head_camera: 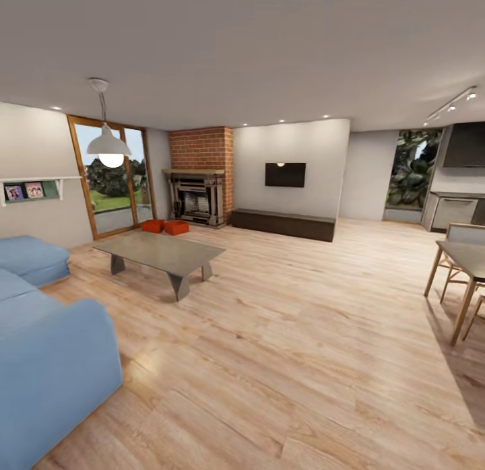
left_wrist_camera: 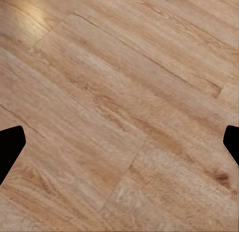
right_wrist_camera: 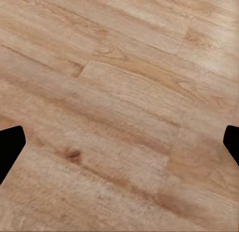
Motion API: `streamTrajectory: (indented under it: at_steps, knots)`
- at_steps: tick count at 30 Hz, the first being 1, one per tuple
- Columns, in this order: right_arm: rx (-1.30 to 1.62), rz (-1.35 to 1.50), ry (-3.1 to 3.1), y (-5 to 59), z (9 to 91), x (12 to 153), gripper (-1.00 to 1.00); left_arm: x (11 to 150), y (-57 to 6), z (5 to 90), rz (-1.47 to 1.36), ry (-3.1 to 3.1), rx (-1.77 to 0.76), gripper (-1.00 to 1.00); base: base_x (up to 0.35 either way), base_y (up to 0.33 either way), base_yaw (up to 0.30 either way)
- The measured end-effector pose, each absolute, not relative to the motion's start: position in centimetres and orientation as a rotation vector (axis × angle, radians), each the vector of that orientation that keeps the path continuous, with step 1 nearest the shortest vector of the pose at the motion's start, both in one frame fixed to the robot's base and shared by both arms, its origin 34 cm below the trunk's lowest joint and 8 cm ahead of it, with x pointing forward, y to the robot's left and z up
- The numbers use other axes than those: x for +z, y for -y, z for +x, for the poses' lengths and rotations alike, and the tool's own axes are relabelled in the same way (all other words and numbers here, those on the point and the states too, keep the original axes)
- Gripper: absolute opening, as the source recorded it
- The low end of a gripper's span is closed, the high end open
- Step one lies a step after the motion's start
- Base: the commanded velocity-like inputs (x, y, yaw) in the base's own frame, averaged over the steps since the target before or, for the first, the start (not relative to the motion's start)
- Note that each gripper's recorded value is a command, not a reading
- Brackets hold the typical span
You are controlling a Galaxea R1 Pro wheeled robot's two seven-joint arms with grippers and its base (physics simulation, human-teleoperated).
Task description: Move the two storage containers from the living room to the garage. In the garage, place one container on the floor and stack the other container on top of it (either order is fine).
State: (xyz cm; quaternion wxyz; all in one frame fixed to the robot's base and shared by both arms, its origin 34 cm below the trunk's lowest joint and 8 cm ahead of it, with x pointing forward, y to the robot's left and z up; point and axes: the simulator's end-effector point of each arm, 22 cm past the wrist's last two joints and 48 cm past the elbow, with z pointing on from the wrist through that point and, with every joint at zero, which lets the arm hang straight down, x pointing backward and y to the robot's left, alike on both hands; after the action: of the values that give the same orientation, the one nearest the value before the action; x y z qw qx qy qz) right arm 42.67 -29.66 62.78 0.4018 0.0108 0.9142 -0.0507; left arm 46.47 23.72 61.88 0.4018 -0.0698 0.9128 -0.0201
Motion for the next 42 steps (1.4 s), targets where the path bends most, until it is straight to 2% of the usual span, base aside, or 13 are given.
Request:
streamTrajectory:
  at_steps: [32,42]
  knots:
    - [-0.128,0.027,-2.311,29.62,42.67,62.78,1.0,61.88,-23.69,46.47,-0.177,-2.307,-0.05,1.0,0.326,-0.143,0.002]
    - [-0.127,0.026,-2.311,29.6,42.67,62.77,1.0,61.87,-23.7,46.46,-0.178,-2.308,-0.05,1.0,0.308,-0.195,0.228]
